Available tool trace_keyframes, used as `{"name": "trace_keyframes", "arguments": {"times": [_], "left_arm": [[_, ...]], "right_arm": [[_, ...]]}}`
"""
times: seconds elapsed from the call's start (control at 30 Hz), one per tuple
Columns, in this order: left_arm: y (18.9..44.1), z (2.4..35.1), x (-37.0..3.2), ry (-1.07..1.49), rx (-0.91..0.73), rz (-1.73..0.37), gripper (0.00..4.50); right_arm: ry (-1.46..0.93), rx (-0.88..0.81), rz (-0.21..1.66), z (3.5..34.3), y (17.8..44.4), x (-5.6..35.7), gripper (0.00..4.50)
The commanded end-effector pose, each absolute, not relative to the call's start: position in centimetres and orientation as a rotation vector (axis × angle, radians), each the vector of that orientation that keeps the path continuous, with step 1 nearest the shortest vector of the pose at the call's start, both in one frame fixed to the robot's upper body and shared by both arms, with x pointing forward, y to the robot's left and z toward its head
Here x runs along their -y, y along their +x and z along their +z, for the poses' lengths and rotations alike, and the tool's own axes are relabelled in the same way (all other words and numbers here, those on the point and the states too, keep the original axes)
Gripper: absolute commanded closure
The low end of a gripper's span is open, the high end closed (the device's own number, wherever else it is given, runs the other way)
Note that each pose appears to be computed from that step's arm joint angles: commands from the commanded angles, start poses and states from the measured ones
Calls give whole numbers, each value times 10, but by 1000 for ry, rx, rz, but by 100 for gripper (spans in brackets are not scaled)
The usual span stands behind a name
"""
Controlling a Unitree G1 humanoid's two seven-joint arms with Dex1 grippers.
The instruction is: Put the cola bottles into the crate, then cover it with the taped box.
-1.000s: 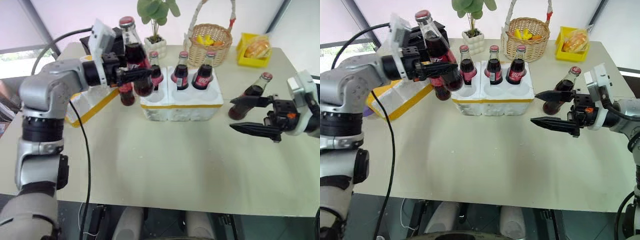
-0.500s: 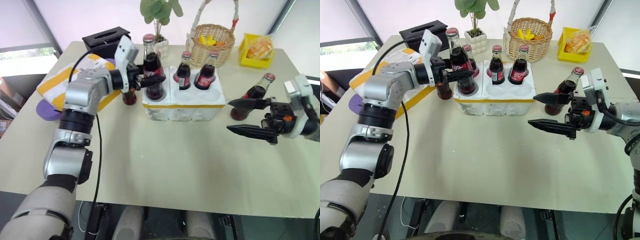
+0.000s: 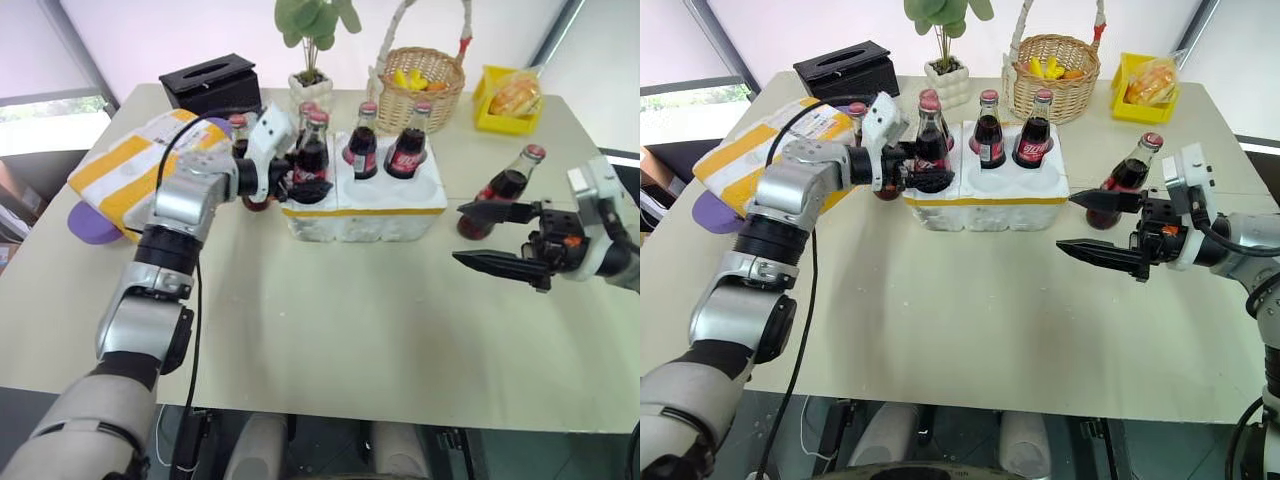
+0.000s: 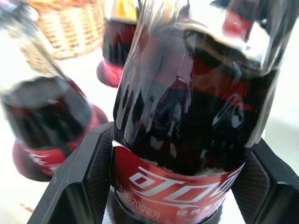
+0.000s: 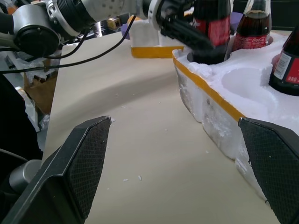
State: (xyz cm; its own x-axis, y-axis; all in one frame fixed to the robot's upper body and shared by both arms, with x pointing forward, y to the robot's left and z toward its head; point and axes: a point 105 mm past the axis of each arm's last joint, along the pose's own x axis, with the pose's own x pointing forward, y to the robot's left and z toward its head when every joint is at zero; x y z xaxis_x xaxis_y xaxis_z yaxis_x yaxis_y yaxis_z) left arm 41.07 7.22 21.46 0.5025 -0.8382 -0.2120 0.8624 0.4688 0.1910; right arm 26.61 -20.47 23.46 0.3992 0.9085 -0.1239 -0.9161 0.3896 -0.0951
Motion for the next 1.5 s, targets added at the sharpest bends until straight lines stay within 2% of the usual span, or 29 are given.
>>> {"name": "trace_keyframes", "arguments": {"times": [0.03,0.1,0.17,0.2,0.23,0.53,0.67,0.77,0.93,1.03,1.2,1.5], "left_arm": [[414,220,-75,299,-49,-1003,169],[415,216,-75,288,-54,-994,169],[417,213,-77,279,-59,-974,66],[417,212,-78,266,-59,-969,24],[417,211,-78,256,-59,-967,2],[398,229,-93,248,3,-945,2],[374,256,-111,255,73,-916,2],[354,264,-133,294,95,-865,2],[329,259,-172,319,69,-706,2],[323,253,-190,280,53,-609,2],[327,240,-214,209,34,-452,2],[369,223,-222,115,41,-376,2]], "right_arm": [[-200,39,1152,255,264,203,0],[-198,48,1141,257,266,204,0],[-198,53,1137,260,267,205,0],[-197,53,1136,260,267,205,0],[-197,51,1135,260,267,205,0],[-198,39,1139,259,271,205,0],[-195,34,1154,257,274,202,0],[-194,34,1162,258,276,201,0],[-195,29,1167,257,280,200,0],[-195,25,1172,257,281,200,0],[-201,23,1175,257,284,199,0],[-203,38,1180,259,283,195,0]]}}
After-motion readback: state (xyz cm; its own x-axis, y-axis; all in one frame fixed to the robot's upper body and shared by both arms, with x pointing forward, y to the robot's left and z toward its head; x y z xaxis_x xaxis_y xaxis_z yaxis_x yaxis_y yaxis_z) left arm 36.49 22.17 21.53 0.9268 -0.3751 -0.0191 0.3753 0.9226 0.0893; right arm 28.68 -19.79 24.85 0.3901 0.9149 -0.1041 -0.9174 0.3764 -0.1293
